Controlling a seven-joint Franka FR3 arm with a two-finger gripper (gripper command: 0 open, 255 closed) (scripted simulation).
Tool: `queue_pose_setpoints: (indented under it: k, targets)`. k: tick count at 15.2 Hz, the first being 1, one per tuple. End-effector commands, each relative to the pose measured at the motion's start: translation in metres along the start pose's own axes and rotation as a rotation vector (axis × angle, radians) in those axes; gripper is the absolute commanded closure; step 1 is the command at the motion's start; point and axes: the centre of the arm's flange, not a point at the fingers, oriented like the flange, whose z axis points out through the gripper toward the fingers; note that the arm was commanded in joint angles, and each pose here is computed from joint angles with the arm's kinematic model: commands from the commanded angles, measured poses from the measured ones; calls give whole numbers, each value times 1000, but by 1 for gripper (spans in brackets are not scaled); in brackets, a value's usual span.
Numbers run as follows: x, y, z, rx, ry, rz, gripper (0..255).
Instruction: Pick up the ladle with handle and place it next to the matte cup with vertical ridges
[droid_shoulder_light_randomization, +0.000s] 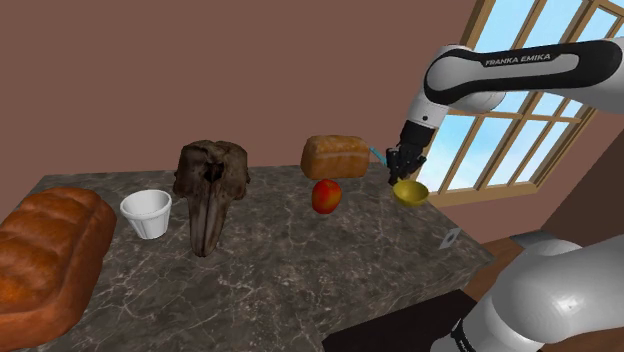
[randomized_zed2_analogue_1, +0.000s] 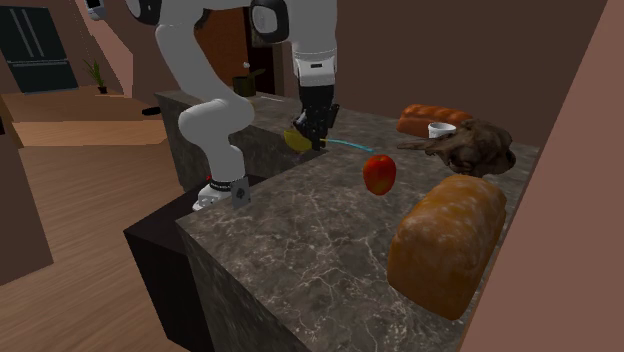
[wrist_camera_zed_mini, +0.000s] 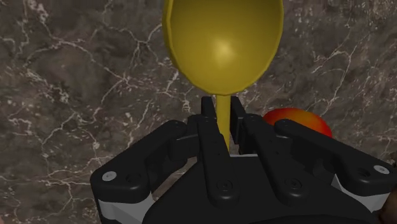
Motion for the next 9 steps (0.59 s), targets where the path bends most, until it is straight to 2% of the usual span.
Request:
queue_pose_setpoints:
  k: [1, 9]
  targets:
    - [0, -1, -9, 0, 0, 0, 255]
    - [-6, -105, 9, 0, 0, 0, 255]
